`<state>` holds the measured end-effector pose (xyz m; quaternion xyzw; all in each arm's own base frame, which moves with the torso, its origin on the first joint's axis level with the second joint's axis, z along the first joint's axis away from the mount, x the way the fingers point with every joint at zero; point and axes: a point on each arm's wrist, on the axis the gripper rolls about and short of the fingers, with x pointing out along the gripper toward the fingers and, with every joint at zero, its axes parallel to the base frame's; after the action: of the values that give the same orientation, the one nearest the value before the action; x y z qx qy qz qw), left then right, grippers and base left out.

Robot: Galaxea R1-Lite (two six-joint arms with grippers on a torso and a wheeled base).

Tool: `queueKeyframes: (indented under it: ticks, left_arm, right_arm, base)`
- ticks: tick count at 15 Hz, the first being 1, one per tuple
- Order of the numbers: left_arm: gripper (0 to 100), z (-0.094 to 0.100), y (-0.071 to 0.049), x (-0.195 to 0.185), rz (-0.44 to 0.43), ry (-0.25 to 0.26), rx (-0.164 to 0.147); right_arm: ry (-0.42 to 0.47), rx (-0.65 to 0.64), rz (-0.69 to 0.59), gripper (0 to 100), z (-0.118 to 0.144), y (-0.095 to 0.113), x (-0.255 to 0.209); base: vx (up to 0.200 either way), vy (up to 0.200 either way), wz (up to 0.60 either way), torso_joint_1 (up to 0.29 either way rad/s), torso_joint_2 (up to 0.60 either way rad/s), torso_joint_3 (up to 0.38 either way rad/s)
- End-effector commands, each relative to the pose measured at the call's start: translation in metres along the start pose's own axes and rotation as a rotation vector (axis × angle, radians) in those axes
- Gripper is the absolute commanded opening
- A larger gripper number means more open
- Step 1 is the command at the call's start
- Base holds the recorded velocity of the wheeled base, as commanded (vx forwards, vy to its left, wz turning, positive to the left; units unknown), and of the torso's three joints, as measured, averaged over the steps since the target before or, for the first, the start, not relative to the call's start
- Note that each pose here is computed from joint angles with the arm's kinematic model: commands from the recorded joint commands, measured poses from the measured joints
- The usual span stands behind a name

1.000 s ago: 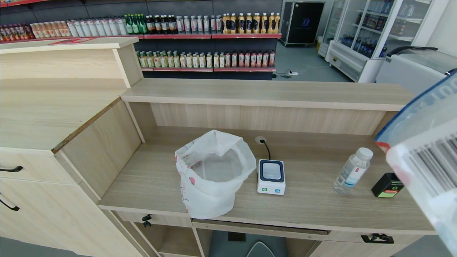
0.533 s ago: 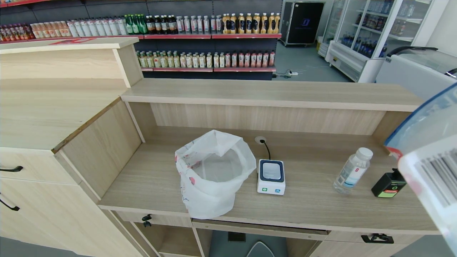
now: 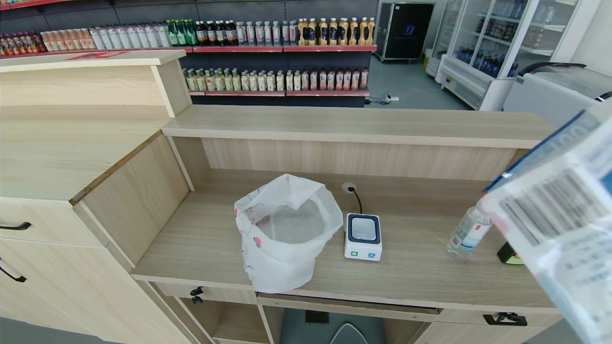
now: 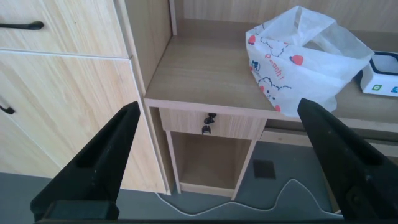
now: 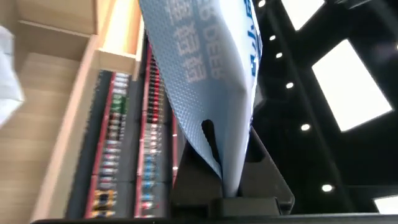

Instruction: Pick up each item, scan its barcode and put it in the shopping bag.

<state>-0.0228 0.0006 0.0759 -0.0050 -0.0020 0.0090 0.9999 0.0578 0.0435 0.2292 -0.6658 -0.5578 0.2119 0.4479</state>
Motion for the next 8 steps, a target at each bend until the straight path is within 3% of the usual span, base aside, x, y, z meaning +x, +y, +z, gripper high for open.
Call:
queueKeyframes:
  ticks: [1,2,4,8]
  left_arm:
    - [100,0.0,0.0,0.0,0.0,-0.001,-0.001]
    - [100,0.0,0.0,0.0,0.0,-0.001,-0.001]
    - [100,0.0,0.0,0.0,0.0,-0.001,-0.001]
    - [100,0.0,0.0,0.0,0.0,-0.001,-0.001]
  right_arm:
    - [0.036,0.191,0.139,0,-0.005,0.023,0.007]
    - [0.121,0.422,0.28,0,-0.007,0.037,0.006]
    - [0.317,0.513,0.311,0,-0.021,0.032,0.005]
    - [0.942,0.917,0.104,0,-0.049,0.012,0.011]
  base:
    - [0.0,0.0,0.0,0.0,0.0,0.0]
    - [0.0,0.0,0.0,0.0,0.0,0.0]
    - [0.0,0.0,0.0,0.0,0.0,0.0]
    - [0.0,0.0,0.0,0.0,0.0,0.0]
